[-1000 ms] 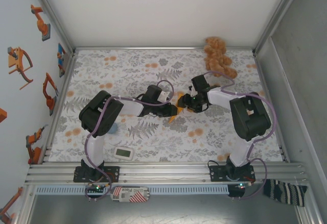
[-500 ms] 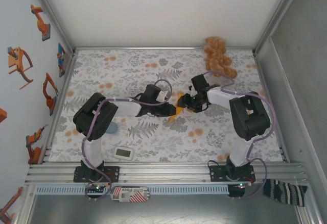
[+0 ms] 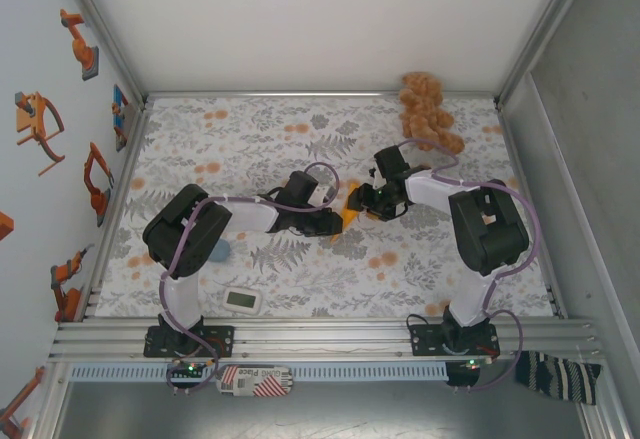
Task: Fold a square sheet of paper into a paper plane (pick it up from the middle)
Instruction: Fold the wing for the fifth time at the center of the table.
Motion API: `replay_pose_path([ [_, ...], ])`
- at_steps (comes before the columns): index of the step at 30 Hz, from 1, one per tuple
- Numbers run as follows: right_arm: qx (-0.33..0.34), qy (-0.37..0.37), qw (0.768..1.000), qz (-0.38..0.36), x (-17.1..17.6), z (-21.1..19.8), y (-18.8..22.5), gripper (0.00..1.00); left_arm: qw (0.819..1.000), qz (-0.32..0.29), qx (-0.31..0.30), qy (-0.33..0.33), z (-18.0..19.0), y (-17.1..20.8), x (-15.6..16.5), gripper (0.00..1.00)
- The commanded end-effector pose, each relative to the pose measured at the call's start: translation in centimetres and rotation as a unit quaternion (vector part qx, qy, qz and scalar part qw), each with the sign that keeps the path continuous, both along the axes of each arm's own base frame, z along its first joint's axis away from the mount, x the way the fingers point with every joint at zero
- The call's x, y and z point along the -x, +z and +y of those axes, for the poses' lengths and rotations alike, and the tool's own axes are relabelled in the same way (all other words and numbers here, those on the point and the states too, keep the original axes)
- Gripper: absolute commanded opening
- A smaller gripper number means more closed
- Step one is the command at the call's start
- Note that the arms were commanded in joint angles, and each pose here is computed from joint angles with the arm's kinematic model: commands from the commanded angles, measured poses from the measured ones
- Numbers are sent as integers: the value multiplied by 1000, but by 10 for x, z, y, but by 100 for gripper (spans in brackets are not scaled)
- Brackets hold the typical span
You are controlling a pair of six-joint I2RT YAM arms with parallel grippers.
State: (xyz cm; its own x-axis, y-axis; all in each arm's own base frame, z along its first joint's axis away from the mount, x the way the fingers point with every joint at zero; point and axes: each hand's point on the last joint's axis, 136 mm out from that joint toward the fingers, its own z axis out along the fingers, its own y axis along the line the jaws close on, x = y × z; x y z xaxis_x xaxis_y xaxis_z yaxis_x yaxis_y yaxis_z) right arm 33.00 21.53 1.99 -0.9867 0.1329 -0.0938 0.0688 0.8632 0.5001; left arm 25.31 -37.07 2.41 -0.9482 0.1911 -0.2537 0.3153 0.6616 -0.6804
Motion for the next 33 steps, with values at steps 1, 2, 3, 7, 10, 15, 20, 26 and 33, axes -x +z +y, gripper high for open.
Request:
replay_pose_path([
  [1,88,-12,995,36,14,-27,-62,59,1000,-1,-12,1,5,0,3,25],
  [2,88,-12,995,37,15,-27,-62,59,1000,-2,-12,1,5,1,3,25],
  [3,88,-12,995,36,15,-27,-62,59,1000,-3,-13,2,5,3,2,25],
  [7,88,-12,995,38,15,-27,-63,59,1000,-7,-17,3,7,6,1,23],
  [10,89,-11,995,39,16,-28,-64,59,1000,0,-22,3,8,1,3,22],
  [15,92,-13,995,42,17,-29,-66,58,1000,8,-22,4,8,-3,4,22],
  [20,97,-14,994,47,18,-31,-71,58,999,12,-30,6,10,-8,5,21],
  [26,106,-17,993,55,19,-33,-77,58,998,31,-52,9,17,-26,11,20],
  [33,121,-20,990,64,21,-38,-84,57,995,49,-90,11,29,-51,23,20],
])
